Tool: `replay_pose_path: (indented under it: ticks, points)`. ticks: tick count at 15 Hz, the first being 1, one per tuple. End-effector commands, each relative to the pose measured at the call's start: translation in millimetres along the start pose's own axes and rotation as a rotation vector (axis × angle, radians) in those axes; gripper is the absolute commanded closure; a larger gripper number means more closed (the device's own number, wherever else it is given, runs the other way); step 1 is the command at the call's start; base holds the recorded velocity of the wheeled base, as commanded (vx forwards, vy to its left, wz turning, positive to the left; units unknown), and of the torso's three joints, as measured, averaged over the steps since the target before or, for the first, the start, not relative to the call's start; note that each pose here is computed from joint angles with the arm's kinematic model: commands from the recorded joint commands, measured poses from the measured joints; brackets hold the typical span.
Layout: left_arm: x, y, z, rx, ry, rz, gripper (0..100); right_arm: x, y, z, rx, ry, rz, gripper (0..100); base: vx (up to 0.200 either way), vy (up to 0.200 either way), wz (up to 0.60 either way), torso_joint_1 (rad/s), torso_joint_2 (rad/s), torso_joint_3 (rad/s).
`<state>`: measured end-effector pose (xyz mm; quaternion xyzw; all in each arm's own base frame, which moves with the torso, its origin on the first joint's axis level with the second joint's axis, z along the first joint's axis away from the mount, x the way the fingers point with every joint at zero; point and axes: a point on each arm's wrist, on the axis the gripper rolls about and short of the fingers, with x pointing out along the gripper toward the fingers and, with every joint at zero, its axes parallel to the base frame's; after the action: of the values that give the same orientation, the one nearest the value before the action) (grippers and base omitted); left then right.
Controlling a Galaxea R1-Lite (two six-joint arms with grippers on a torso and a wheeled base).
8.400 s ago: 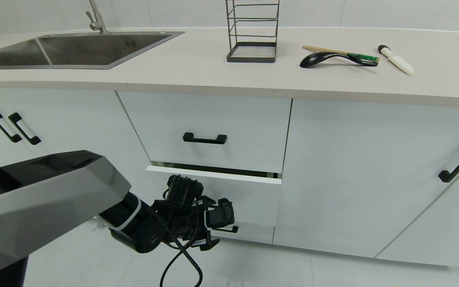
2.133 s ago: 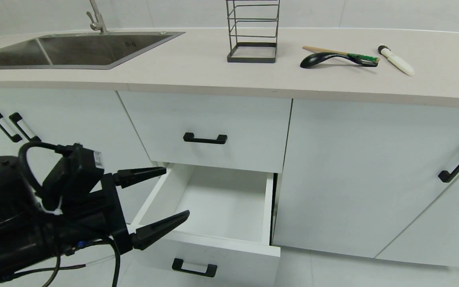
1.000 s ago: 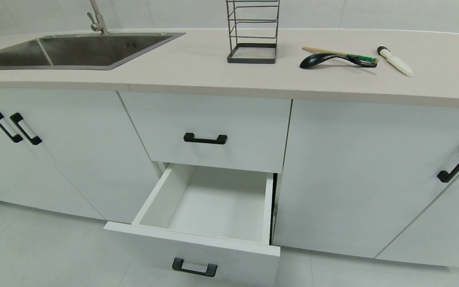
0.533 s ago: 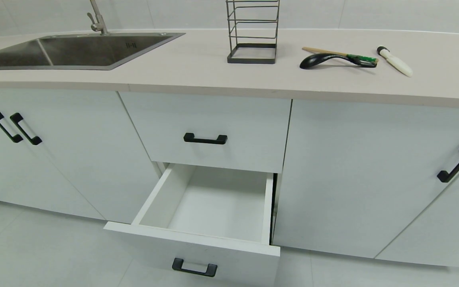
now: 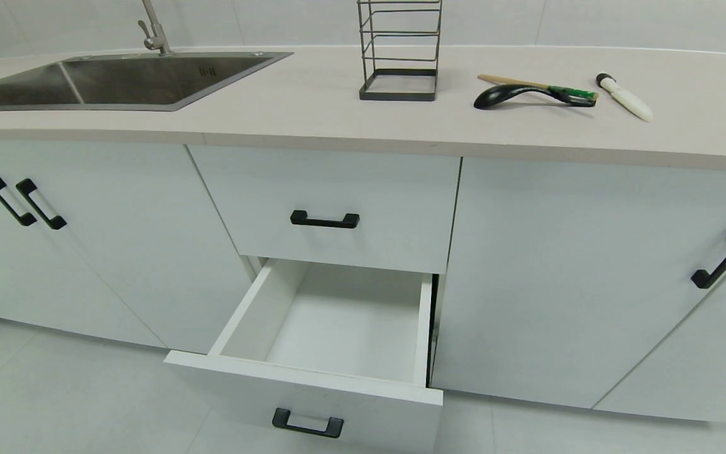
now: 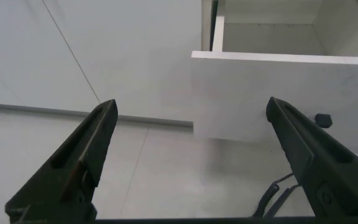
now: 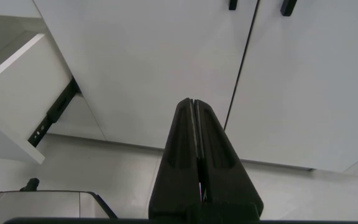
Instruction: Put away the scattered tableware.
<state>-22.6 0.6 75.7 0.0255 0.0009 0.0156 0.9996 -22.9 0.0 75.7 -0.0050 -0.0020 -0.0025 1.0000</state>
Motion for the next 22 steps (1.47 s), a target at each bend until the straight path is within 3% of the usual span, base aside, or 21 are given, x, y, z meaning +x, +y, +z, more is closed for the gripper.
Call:
replay_pose_path:
  ticks: [1,3,4,11,20,22]
  points:
    - [-0.2,0.0,0.1,-0.002,-0.004,0.001,0,0.1,0.0,0.1,-0.001,0.001,0.000,100,0.000,0.000,0.00,0.000,0.00,0.000]
    - [-0.2,0.0,0.1,-0.013,-0.004,0.003,0,0.1,0.0,0.1,-0.001,0.001,0.000,100,0.000,0.000,0.00,0.000,0.00,0.000]
    - [-0.2,0.0,-0.1,-0.045,-0.003,0.003,0,0.1,0.0,0.1,-0.001,0.001,0.000,100,0.000,0.000,0.00,0.000,0.00,0.000]
    - [-0.2,0.1,0.1,-0.040,-0.004,0.006,0,0.1,0.0,0.1,0.001,0.001,0.000,100,0.000,-0.171,0.00,0.003,0.00,0.003]
    - [-0.2,0.1,-0.1,-0.053,-0.002,0.006,0,0.1,0.0,0.1,-0.001,0.001,0.000,100,0.000,0.000,0.00,0.000,0.00,0.000]
    - [-0.2,0.1,0.1,-0.053,-0.004,0.006,0,0.1,0.0,0.1,-0.002,0.001,0.000,100,0.000,0.000,0.60,-0.002,0.01,0.005]
